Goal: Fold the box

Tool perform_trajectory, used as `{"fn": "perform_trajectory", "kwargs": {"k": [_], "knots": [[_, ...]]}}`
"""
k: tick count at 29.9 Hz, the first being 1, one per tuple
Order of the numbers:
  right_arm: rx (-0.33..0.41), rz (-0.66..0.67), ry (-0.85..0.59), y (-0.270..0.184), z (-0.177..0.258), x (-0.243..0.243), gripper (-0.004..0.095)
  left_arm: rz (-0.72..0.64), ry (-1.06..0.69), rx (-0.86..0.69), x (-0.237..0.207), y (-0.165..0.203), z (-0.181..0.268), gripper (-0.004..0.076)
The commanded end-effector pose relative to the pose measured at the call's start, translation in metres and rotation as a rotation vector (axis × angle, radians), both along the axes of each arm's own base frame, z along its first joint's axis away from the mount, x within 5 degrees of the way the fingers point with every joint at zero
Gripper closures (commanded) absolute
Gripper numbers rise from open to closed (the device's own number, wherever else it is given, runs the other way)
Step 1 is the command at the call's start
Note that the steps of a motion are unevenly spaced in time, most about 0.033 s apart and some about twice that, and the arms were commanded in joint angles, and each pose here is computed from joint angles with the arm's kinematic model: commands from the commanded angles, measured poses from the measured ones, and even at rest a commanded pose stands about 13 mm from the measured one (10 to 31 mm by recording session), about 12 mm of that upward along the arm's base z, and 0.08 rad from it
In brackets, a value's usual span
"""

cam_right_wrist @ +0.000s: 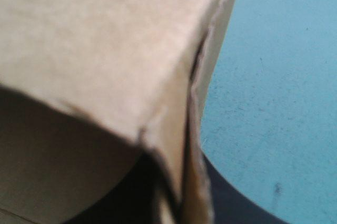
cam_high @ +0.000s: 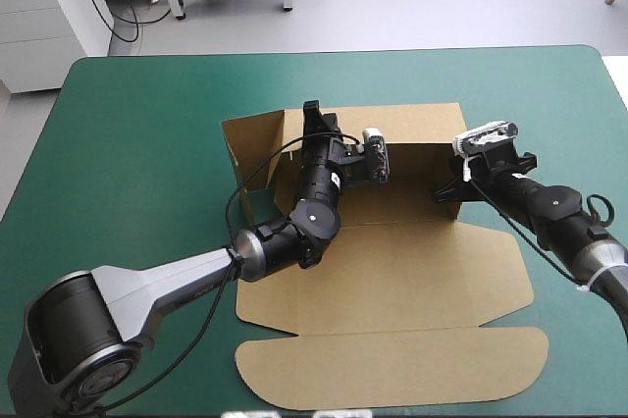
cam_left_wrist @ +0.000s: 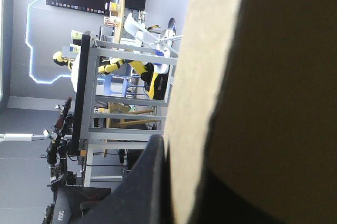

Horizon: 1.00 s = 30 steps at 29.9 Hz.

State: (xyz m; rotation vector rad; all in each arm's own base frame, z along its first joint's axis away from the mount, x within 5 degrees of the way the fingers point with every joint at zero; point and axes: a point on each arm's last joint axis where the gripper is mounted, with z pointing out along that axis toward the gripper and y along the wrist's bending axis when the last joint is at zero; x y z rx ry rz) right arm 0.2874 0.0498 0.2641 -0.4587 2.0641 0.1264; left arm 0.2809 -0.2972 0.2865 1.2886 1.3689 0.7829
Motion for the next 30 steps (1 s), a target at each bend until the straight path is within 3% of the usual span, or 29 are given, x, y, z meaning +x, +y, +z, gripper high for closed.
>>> {"fn": "perform_trajectory", "kwargs": {"k": [1,4,9,11,15,22,30], "knots": [[0.055,0.146,0.000,0.019,0.014,-0.009,0.0912,-0.081,-0.033,-0.085,-0.008,-0.005,0.026,0.0718],[0.065,0.130,0.010,0.019,0.015,-0.009,0.0912,-0.084,-0.032,-0.085,-0.008,-0.006,0.026,0.0638],[0.037,0.115,0.024,0.017,0.023,-0.006,0.0912,-0.091,-0.032,-0.078,-0.008,-0.006,0.026,0.0393],[0.037,0.104,0.026,0.016,0.029,-0.003,0.0912,-0.106,-0.034,-0.056,-0.009,-0.007,0.025,0.0342],[0.043,0.088,0.029,0.016,0.044,0.001,0.0912,-0.144,-0.030,-0.056,-0.016,-0.013,0.027,0.0366],[0.013,0.068,0.137,0.016,0.055,0.013,0.0912,-0.215,-0.090,-0.047,-0.065,-0.036,0.043,0.0472],[0.062,0.074,0.225,0.021,0.084,0.022,0.0912,-0.236,-0.191,-0.174,-0.128,-0.027,0.097,0.0566]]}}
